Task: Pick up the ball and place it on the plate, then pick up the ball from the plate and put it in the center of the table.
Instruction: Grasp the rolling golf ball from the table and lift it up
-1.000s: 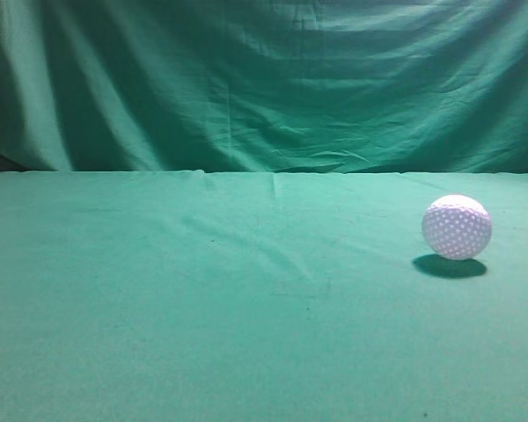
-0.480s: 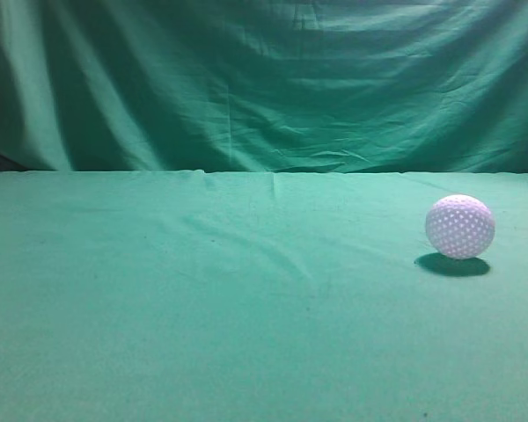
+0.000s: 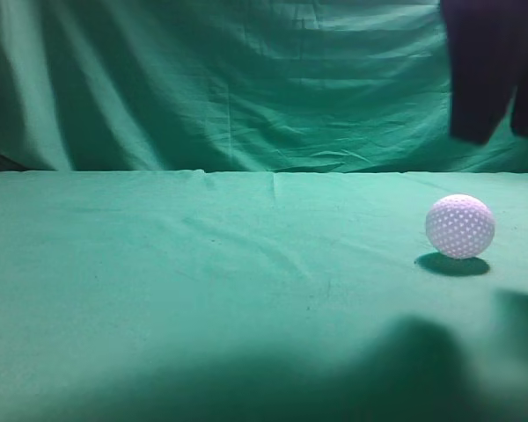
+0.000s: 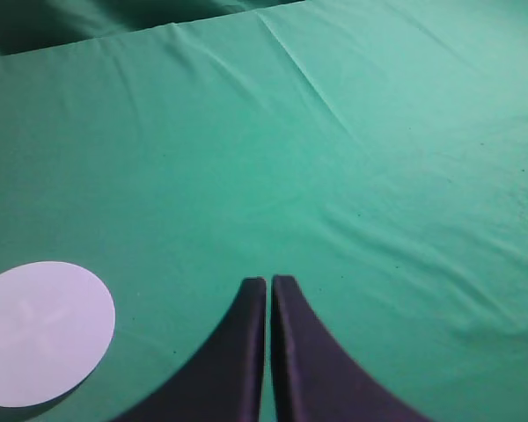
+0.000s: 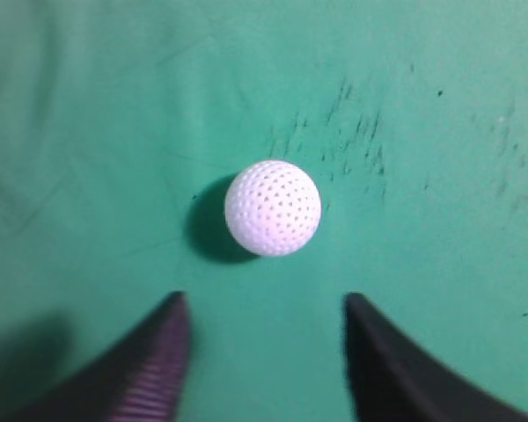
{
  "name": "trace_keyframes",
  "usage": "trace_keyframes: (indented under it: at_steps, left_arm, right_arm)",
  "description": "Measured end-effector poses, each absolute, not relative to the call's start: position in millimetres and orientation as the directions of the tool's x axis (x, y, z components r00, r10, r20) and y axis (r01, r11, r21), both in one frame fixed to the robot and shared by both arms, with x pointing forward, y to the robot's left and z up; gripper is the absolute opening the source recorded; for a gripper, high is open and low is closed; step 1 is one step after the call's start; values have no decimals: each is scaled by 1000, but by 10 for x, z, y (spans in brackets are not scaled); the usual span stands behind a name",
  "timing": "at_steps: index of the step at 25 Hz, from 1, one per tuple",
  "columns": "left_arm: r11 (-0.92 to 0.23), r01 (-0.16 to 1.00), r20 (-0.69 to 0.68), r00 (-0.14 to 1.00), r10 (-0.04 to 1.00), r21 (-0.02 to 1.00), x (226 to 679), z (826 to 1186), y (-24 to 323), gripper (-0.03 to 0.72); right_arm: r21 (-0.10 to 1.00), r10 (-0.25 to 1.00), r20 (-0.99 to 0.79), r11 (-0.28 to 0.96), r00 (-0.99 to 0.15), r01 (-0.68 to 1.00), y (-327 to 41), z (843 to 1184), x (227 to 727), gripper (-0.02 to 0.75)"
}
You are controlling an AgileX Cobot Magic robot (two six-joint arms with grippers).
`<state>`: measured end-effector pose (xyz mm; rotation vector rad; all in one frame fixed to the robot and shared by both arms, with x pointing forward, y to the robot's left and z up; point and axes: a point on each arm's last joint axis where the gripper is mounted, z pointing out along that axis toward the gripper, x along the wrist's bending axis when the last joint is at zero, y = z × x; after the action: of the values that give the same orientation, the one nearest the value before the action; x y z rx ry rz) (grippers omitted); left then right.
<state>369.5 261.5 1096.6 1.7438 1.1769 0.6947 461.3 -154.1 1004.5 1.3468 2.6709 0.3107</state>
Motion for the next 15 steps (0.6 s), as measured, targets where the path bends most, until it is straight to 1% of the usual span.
trace_keyframes:
  at_steps: [2, 3, 4, 11, 15]
  left_arm:
    - [-150, 422, -30, 392, 919, 894, 3693, 10963, 2614, 0]
    - [-151, 423, -31, 393, 919, 894, 3692, 10962, 2613, 0]
    - [-151, 423, -31, 393, 919, 894, 3692, 10962, 2613, 0]
    - [-154, 424, -29, 394, 919, 893, 3691, 10960, 2614, 0]
    - [-158, 423, -25, 395, 918, 892, 3691, 10960, 2615, 0]
  right_arm:
    - [213, 833, -24, 545, -553, 811, -1504, 9951, 4686, 518]
    - [202, 845, -23, 527, -534, 825, -1490, 9922, 4712, 573]
    - [189, 853, -25, 515, -521, 836, -1479, 9883, 4738, 599]
    - [132, 873, -28, 486, -487, 864, -1381, 9677, 4899, 595]
    - [112, 874, -29, 486, -486, 867, -1332, 9556, 4973, 595]
